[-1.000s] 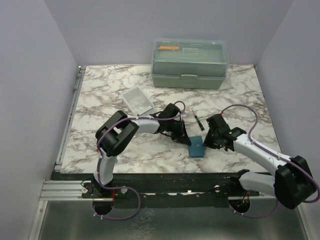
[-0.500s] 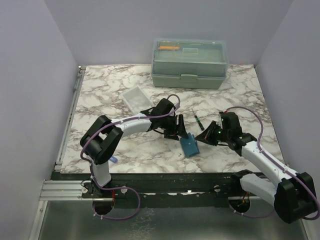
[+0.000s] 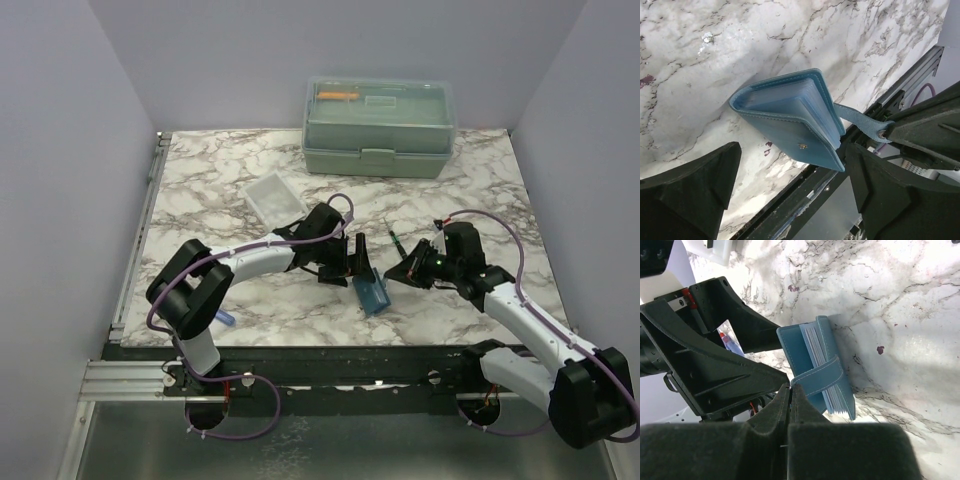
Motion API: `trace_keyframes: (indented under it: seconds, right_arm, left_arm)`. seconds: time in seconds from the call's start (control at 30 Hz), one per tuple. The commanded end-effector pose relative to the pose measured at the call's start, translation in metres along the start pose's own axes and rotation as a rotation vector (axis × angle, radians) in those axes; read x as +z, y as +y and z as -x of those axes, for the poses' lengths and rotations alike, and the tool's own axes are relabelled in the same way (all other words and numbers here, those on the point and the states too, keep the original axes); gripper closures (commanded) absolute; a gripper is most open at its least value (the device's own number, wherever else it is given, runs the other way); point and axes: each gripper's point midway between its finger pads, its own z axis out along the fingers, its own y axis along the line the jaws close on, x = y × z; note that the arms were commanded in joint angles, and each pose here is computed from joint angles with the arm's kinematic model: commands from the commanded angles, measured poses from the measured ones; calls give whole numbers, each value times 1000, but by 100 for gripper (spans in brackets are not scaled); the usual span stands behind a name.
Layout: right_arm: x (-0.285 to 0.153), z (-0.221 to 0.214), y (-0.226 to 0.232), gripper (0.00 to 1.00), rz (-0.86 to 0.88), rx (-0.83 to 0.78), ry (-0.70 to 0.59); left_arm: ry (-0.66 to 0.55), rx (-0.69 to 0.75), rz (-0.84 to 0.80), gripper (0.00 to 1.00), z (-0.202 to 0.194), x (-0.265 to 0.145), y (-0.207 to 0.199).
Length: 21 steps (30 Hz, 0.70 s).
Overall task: Put the credit cards into the card holder
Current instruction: Open the card holder at the center of the board.
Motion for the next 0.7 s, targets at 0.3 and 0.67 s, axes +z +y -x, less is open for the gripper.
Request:
trace_keyframes:
  seconds: [0.3,0.67]
  right_arm:
    - [-12,1,29,99,85,-47,29]
    - [-13,11,-47,98,-292,9,-81]
  left_arm:
    - [-55,10,76,10,7,4,9]
    - [-26,-15,160,35,-1,4,48]
